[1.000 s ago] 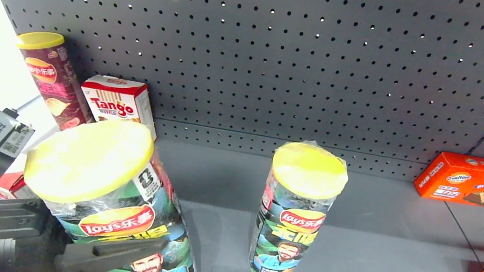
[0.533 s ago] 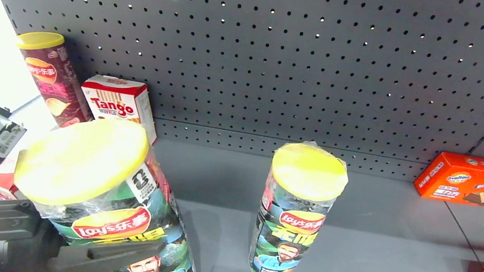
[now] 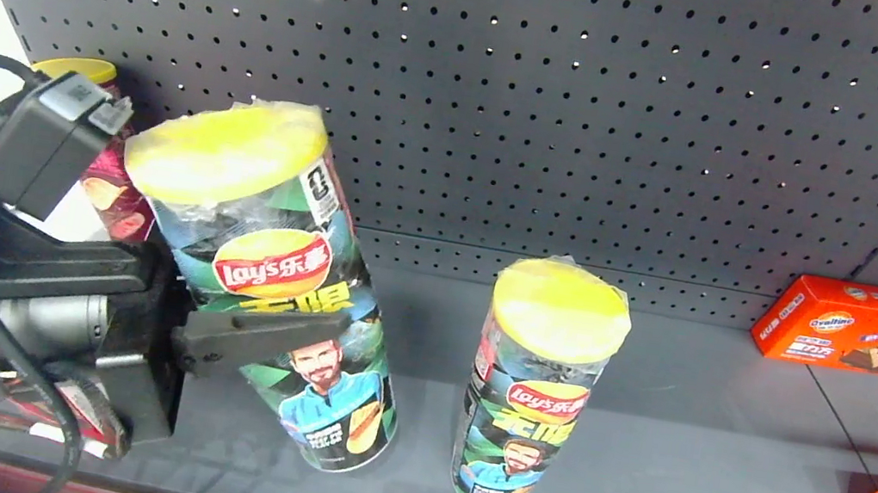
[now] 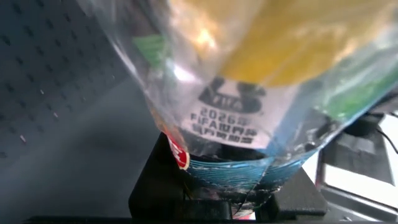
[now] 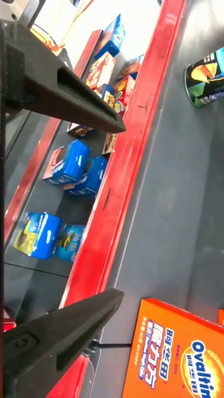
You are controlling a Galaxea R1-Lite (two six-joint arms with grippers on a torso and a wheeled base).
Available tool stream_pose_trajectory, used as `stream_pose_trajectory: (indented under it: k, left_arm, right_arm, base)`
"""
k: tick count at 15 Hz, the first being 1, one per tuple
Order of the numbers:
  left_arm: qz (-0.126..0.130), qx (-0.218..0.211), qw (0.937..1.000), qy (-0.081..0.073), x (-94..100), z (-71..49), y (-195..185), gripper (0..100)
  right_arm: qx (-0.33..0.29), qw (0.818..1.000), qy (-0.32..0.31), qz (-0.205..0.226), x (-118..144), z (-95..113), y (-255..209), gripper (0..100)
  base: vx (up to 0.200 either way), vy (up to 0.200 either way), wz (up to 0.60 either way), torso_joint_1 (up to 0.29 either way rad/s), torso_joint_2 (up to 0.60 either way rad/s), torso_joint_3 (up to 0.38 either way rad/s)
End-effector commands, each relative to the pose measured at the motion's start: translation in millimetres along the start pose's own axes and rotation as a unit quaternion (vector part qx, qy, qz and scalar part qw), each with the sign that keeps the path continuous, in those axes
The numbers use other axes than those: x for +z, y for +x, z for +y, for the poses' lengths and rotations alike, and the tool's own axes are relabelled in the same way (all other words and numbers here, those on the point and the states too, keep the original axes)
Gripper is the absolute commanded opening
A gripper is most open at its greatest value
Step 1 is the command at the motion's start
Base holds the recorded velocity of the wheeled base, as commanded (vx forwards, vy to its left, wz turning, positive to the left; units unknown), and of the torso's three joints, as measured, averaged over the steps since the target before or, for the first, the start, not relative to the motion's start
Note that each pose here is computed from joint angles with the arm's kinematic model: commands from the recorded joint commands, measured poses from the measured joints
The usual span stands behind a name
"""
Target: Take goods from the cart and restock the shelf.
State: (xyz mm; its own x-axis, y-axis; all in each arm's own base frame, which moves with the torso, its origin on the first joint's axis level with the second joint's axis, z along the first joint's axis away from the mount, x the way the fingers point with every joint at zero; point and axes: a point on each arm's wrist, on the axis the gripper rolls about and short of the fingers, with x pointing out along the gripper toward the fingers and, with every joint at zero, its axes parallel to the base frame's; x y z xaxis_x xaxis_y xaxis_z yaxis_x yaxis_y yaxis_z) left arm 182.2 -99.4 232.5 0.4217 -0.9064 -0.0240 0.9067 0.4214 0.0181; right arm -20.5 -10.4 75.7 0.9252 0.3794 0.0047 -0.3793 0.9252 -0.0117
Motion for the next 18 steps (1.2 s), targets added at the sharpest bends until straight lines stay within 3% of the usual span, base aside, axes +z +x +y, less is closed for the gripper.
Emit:
stream_pose_trajectory:
  k: [1, 3, 5, 9, 11, 13, 18]
  left_arm:
    - [0.013, -0.004, 0.9999, -0.008, 4.7, 14.9, 20.1, 0]
    - [0.036, -0.007, 0.9993, -0.009, 11.0, 23.9, 31.7, 0]
    - [0.059, -0.007, 0.9982, 0.009, 8.0, 37.7, 45.8, 0]
    - [0.063, -0.004, 0.9979, 0.011, 14.1, 68.3, 80.2, 0]
    - [0.063, -0.004, 0.9973, 0.037, 11.9, 81.8, 94.6, 0]
    - [0.072, -0.011, 0.9941, 0.080, 1.4, 94.1, 110.4, 0]
    - [0.070, -0.014, 0.9938, 0.085, -5.0, 110.2, 134.8, 0]
  right_arm:
    - [0.000, 1.000, 0.000, 0.001, 0.1, 0.0, 0.1, 100]
    - [0.000, 1.000, 0.000, 0.001, 0.1, 0.0, 0.1, 100]
    - [0.000, 1.000, 0.000, 0.001, 0.1, 0.0, 0.1, 100]
    - [0.000, 1.000, 0.000, 0.001, 0.1, 0.0, 0.1, 100]
    - [0.000, 1.000, 0.000, 0.001, 0.1, 0.0, 0.1, 100]
    - [0.000, 1.000, 0.000, 0.001, 0.1, 0.0, 0.1, 100]
    - [0.000, 1.000, 0.000, 0.001, 0.1, 0.0, 0.1, 100]
  base:
    - [0.000, 0.000, 0.00, 0.000, 0.00, 0.000]
    - [0.000, 0.000, 0.00, 0.000, 0.00, 0.000]
    - [0.000, 0.000, 0.00, 0.000, 0.00, 0.000]
    - [0.000, 0.000, 0.00, 0.000, 0.00, 0.000]
    - [0.000, 0.000, 0.00, 0.000, 0.00, 0.000]
    - [0.000, 0.000, 0.00, 0.000, 0.00, 0.000]
    - [0.000, 0.000, 0.00, 0.000, 0.00, 0.000]
